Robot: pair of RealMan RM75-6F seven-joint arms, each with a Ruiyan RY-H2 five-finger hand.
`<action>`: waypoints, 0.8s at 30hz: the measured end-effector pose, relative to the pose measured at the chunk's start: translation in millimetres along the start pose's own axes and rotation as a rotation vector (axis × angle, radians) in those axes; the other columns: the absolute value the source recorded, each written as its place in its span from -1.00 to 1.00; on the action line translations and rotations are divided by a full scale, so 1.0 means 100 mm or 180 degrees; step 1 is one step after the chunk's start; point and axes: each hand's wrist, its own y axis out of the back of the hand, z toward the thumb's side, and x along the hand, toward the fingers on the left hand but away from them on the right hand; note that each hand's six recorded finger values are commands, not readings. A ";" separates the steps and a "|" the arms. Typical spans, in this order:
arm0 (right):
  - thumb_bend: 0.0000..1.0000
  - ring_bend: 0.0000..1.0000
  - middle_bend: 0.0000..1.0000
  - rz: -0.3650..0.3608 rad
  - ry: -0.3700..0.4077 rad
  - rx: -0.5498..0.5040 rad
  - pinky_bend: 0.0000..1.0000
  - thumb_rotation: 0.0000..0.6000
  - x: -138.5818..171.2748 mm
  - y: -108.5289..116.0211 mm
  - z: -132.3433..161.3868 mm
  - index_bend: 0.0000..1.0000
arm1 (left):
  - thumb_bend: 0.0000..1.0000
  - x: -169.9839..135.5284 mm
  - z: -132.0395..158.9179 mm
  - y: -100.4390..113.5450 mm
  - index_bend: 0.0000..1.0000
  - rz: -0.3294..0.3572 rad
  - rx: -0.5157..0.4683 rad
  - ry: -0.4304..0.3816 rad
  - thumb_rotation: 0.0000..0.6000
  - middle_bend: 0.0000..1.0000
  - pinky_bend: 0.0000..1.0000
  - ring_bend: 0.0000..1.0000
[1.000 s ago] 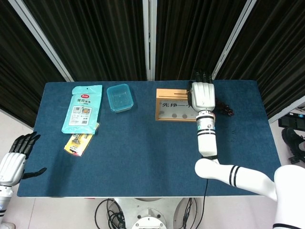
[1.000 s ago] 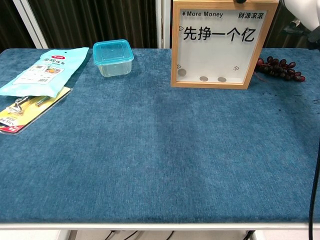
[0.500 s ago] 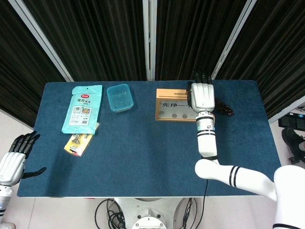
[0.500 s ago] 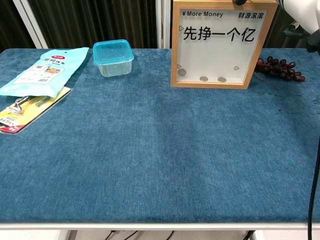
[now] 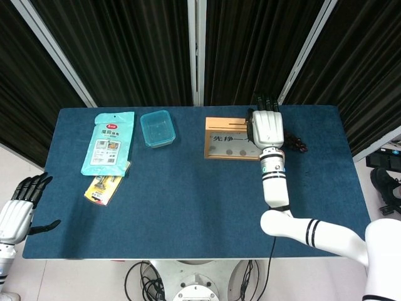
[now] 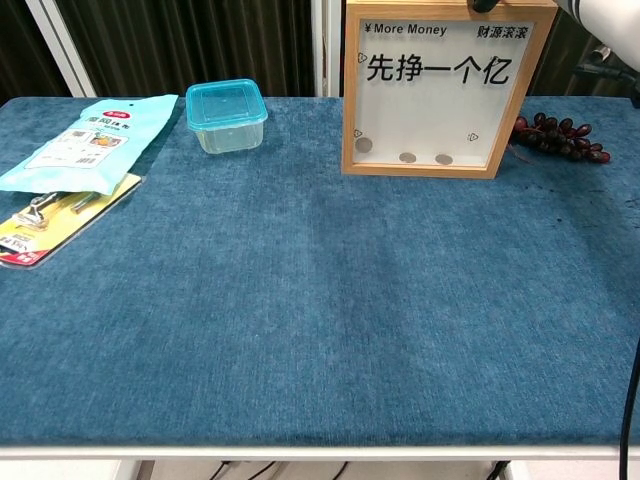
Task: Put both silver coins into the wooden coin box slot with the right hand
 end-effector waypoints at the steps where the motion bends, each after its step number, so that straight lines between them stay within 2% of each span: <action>1: -0.04 -1.00 -0.90 -0.0003 0.0006 0.0001 -1.00 1.00 0.00 0.00 0.00 -0.10 | -0.90 0.00 0.00 0.00 -1.00 0.0001 0.0001 0.0000 1.00 -1.00 -1.00 -1.00; 14: -0.05 -1.00 -0.92 -0.0087 0.0134 -0.0012 -1.00 1.00 0.05 0.08 0.00 -0.26 | -0.90 0.00 0.00 0.01 -1.00 0.0001 -0.0002 -0.0002 1.00 -1.00 -1.00 -1.00; 20: -0.05 -1.00 -0.92 -0.0229 0.0211 -0.0206 -1.00 1.00 0.15 0.28 -0.06 -0.31 | -0.90 -0.01 0.00 0.02 -1.00 0.0006 0.0006 0.0009 1.00 -1.00 -1.00 -1.00; 24: -0.06 -1.00 -0.92 -0.0386 0.0289 -0.0255 -1.00 1.00 0.34 0.48 -0.28 -0.38 | -0.90 0.00 0.00 0.02 -1.00 0.0009 0.0028 0.0015 1.00 -1.00 -1.00 -1.00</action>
